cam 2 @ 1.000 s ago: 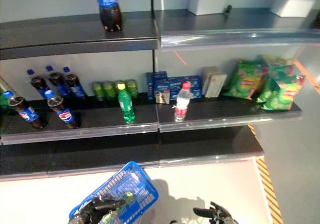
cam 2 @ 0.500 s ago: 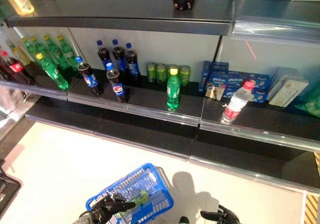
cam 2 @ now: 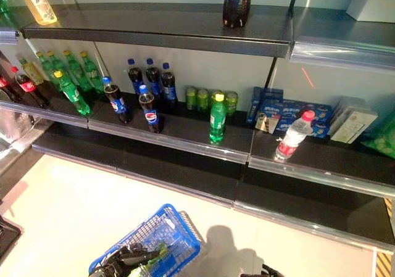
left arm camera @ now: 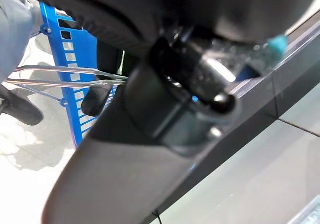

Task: Pick up the drink and place into the basket.

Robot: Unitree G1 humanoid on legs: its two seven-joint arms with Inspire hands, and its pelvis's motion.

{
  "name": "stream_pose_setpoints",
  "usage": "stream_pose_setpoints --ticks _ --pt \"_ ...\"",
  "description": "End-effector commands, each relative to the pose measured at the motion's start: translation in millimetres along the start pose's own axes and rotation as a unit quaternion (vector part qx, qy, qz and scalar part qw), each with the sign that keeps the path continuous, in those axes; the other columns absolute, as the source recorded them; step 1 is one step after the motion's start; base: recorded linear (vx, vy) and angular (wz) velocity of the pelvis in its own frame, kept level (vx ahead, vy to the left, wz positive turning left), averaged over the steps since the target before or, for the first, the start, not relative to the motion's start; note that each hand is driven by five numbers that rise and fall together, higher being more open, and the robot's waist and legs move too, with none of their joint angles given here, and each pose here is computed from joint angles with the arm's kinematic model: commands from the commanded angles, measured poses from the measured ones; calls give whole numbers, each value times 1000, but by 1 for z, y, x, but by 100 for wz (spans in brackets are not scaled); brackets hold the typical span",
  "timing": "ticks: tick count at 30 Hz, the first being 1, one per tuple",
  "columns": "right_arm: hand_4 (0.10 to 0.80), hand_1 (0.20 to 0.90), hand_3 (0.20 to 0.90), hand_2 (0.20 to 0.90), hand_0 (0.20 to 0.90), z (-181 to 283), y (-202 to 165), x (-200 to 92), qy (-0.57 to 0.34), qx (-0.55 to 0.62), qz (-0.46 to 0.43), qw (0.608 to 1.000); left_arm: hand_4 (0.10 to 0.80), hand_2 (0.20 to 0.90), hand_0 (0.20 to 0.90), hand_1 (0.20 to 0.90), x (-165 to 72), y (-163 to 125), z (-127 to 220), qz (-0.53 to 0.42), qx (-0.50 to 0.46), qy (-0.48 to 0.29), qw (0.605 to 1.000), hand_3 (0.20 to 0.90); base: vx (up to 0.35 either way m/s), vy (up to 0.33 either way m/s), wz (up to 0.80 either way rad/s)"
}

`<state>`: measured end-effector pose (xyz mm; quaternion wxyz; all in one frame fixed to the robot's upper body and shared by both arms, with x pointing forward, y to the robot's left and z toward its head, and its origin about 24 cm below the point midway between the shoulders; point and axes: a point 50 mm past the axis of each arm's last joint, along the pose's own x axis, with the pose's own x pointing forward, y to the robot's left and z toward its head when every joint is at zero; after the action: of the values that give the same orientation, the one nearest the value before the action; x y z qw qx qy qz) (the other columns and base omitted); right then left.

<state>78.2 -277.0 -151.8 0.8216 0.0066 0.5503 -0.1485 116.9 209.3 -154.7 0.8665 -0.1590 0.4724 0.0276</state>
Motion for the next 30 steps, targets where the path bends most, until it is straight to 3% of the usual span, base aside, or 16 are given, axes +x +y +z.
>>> stream_pose_setpoints --ticks 1,12,23,30 --pt "800 900 900 900 900 22 -5 2 -24 -25 -11 999 100 300 300 300 -10 28 28 15 66 -52 996 200 -40 -50 -21" --pt "800 900 900 900 900 17 -20 0 -15 -26 -29 999 100 300 300 300 -8 27 31 11 63 -47 997 200 124 154 -27" --pt "800 900 900 900 900 17 2 2 -23 -25 -2 999 100 300 300 300 -10 38 49 33 69 -58 995 200 78 184 -15" --pt "800 900 900 900 900 19 2 3 -24 -8 -6 1000 100 300 300 300 -12 44 44 47 84 -34 995 200 113 -49 19"
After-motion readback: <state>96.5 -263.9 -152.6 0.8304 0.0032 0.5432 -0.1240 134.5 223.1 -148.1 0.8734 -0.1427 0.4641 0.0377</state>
